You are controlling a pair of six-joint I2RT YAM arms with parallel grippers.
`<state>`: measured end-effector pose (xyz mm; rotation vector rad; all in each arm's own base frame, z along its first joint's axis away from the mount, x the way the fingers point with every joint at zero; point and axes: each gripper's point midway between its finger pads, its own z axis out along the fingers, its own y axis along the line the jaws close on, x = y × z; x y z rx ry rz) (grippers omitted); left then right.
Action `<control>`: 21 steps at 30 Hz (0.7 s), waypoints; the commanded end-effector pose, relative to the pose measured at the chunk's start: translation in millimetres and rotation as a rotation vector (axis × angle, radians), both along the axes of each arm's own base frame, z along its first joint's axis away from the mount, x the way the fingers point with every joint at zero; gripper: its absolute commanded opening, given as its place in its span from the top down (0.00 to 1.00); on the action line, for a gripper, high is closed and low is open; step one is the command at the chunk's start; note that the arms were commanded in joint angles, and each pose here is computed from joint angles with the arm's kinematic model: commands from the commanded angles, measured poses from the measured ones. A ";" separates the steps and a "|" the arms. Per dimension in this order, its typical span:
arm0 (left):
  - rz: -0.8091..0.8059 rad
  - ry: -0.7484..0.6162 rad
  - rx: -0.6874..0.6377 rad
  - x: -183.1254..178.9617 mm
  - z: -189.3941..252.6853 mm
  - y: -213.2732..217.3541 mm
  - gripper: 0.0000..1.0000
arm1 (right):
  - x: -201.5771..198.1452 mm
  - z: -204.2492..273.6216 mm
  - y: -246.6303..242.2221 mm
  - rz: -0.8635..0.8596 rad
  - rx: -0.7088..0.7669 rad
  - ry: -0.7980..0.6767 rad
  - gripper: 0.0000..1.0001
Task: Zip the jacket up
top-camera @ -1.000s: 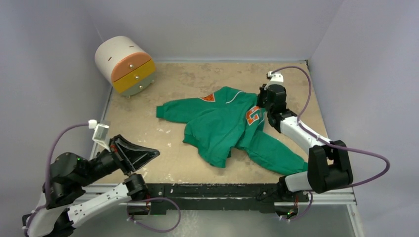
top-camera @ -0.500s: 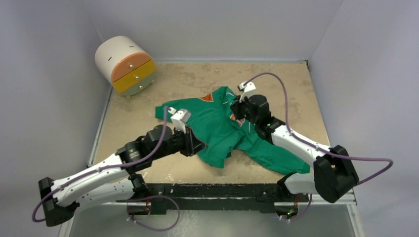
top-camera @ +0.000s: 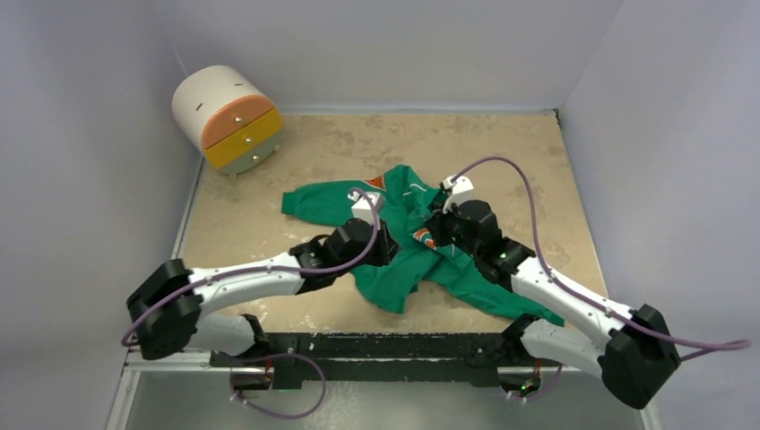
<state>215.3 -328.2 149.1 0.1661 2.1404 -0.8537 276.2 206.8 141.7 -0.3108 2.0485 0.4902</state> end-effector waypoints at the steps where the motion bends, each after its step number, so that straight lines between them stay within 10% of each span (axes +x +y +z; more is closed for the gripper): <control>1: 0.049 -0.063 -0.061 27.0 6.9 -23.6 0.85 | -7.8 5.6 -19.5 -0.095 0.012 0.015 1.00; 21: 0.126 0.223 0.047 28.1 -134.0 -2.7 0.95 | -20.5 27.2 -28.6 -0.158 0.118 0.022 1.00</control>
